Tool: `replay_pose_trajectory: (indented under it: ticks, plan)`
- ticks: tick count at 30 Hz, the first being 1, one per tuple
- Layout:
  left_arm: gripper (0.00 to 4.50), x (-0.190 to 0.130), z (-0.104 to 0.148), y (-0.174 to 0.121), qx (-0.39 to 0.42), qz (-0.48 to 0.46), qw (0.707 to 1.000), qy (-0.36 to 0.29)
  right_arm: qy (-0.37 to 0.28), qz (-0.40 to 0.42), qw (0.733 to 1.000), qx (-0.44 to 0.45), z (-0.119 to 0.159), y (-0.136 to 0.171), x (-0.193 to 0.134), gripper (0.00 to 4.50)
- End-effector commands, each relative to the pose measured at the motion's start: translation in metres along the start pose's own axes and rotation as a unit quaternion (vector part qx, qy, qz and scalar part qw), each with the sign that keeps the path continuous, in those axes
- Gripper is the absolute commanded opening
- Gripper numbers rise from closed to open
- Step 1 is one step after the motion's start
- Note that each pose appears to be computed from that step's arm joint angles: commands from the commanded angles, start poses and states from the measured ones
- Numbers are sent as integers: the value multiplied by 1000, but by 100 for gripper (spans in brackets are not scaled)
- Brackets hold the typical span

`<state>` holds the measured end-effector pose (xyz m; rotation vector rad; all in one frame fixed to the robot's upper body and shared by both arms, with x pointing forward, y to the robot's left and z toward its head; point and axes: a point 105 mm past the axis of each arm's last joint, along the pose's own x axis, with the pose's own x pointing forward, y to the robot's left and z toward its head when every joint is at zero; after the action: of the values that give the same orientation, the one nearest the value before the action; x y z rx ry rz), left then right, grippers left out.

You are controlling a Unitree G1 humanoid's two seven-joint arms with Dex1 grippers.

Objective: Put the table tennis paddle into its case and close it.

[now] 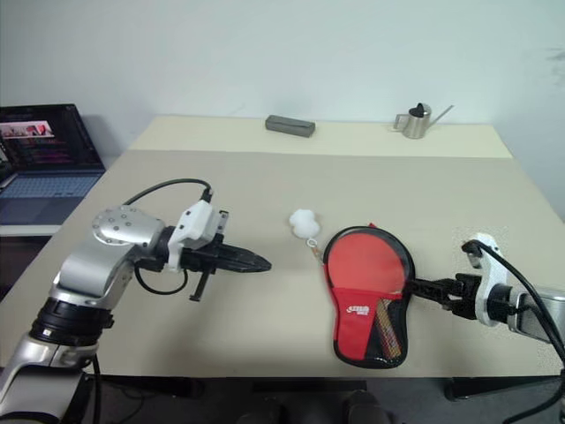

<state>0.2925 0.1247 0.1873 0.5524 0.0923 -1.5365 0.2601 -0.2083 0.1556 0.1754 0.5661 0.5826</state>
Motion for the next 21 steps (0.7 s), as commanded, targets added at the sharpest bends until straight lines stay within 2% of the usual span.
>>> replay_pose_trajectory:
  ticks: [1,5,11,14,18,21]
  plan:
    - [0,-5,10,7,13,20,1000,-15,-43,49,988,-138,17,31,1,447]
    - [0,-4,9,7,2,28,999,-19,-61,102,960,-255,21,56,6,447]
    - [0,-5,3,14,-28,68,997,-23,-85,131,930,-331,35,65,20,447]
    - [63,-6,3,18,-45,87,995,-35,-91,149,923,-343,38,70,26,450]
    - [210,-9,2,21,-54,109,992,-39,-95,163,918,-348,39,73,31,450]
    - [317,-19,-8,27,-64,152,986,-25,-100,172,913,-355,42,76,38,450]
